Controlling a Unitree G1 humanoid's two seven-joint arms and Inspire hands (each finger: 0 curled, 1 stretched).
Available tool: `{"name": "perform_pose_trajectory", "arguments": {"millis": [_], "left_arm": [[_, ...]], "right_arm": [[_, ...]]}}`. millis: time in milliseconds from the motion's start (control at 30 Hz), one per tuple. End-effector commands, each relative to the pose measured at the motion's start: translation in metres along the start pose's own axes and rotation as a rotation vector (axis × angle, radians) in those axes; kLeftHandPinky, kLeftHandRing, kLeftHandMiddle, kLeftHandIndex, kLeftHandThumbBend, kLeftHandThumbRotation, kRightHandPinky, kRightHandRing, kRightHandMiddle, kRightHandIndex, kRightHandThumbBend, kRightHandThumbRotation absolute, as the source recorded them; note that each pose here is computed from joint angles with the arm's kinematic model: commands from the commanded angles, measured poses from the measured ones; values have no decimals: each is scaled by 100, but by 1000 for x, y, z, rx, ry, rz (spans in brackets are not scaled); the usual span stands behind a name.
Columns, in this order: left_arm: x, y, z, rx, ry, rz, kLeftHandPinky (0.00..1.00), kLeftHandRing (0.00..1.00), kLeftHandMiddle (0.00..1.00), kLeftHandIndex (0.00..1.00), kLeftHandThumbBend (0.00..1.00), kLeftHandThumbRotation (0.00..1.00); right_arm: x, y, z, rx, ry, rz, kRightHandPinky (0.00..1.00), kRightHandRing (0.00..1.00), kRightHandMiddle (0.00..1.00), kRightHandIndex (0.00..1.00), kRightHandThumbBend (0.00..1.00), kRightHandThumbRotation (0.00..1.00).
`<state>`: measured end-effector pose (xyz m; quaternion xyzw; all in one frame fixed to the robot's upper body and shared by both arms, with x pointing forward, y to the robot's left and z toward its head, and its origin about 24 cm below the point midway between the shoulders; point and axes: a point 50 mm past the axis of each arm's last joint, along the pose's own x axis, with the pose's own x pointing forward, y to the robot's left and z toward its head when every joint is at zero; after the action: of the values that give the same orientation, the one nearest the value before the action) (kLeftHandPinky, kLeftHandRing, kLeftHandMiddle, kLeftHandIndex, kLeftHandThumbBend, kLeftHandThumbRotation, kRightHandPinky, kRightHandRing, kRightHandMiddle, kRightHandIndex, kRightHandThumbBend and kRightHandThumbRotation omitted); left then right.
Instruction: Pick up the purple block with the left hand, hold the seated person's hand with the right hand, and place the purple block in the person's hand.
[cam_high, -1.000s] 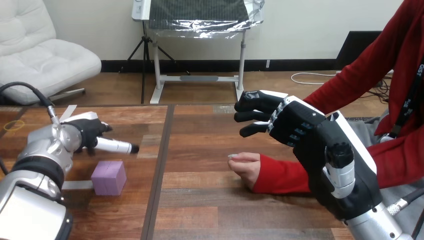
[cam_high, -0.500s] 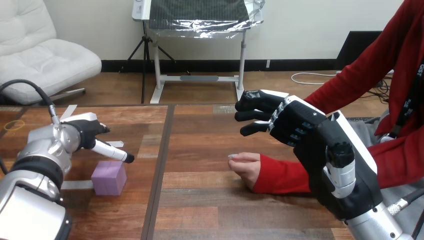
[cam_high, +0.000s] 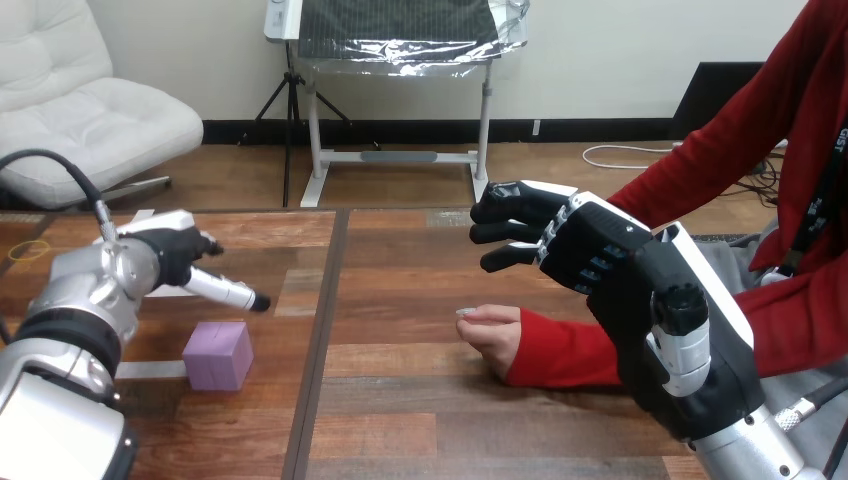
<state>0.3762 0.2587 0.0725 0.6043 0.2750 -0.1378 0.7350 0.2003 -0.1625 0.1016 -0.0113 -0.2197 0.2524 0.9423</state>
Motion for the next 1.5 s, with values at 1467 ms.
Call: {"name": "perform_pose_trajectory", "arguments": {"millis": [1467], "left_arm": [[-12,32,8,14,-58,-83,93,99,99,97,91,35]], "right_arm": [[9,-7,9,-31,-73,-23,67,75,76,75,93,100]]}}
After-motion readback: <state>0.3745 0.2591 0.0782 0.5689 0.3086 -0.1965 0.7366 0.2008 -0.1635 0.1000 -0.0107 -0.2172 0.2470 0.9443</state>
